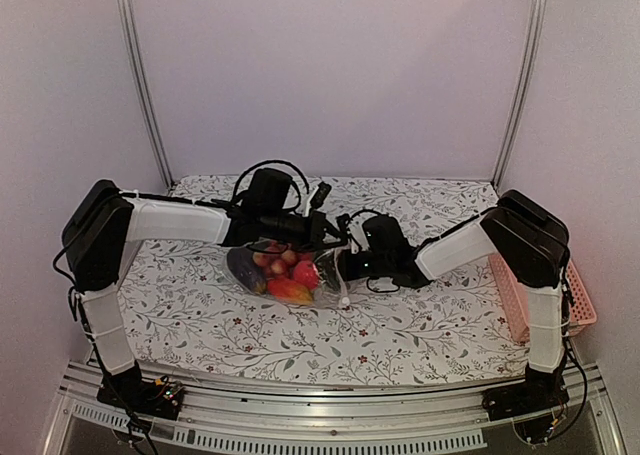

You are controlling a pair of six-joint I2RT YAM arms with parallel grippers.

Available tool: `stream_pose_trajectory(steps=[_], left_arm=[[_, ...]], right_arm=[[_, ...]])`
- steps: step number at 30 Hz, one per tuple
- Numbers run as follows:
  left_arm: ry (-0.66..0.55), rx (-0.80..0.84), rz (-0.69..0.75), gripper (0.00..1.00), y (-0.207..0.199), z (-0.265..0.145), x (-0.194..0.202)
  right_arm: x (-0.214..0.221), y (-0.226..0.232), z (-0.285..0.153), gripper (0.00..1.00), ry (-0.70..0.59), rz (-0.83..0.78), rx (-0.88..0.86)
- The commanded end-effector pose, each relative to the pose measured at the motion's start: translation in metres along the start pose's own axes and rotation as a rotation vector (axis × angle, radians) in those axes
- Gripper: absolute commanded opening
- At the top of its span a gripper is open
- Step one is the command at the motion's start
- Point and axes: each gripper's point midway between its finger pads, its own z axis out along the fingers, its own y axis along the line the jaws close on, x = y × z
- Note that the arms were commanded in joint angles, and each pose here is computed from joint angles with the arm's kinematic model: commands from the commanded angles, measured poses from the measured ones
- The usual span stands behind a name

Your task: Open the zip-top bag and remove the fake food

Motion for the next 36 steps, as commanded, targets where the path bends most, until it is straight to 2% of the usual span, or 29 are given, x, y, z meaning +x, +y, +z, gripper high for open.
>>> stream_pose_trajectory(steps=[1, 5, 9, 11, 13, 18, 24, 30, 33, 36], left_arm=[[-0.012, 0.012, -0.016, 0.00, 0.009, -0.001, -0.003], [-0.019, -0.001, -0.037, 0.00, 0.018, -0.003, -0.004], [-0.027, -0.001, -0.046, 0.00, 0.021, -0.005, -0.005], [-0.025, 0.004, -0.046, 0.00, 0.020, -0.004, -0.004], [-0.024, 0.011, -0.047, 0.00, 0.020, -0.003, -0.004], [-0.021, 0.027, -0.055, 0.00, 0.021, 0.000, -0.003], [-0.015, 0.027, -0.063, 0.00, 0.023, 0.001, 0.002], [-0.014, 0.020, -0.072, 0.00, 0.027, 0.002, 0.004], [-0.012, 0.020, -0.081, 0.00, 0.030, 0.004, 0.006], [-0.008, 0.019, -0.086, 0.00, 0.032, 0.004, 0.007]], right_arm=[[0.041, -0.030, 0.006, 0.32, 0.119, -0.021, 0.129], [0.037, -0.027, -0.004, 0.24, 0.129, -0.051, 0.156], [0.024, -0.021, -0.026, 0.22, 0.109, -0.074, 0.176], [0.017, -0.017, -0.036, 0.24, 0.100, -0.088, 0.182], [0.017, -0.015, -0.039, 0.30, 0.108, -0.105, 0.180], [0.018, -0.006, -0.032, 0.39, 0.120, -0.102, 0.137], [0.016, 0.004, -0.011, 0.43, 0.120, -0.112, 0.112], [0.049, -0.022, 0.006, 0.44, 0.191, -0.103, 0.173], [0.062, -0.035, 0.005, 0.42, 0.226, -0.101, 0.218], [0.061, -0.040, -0.007, 0.33, 0.225, -0.111, 0.262]])
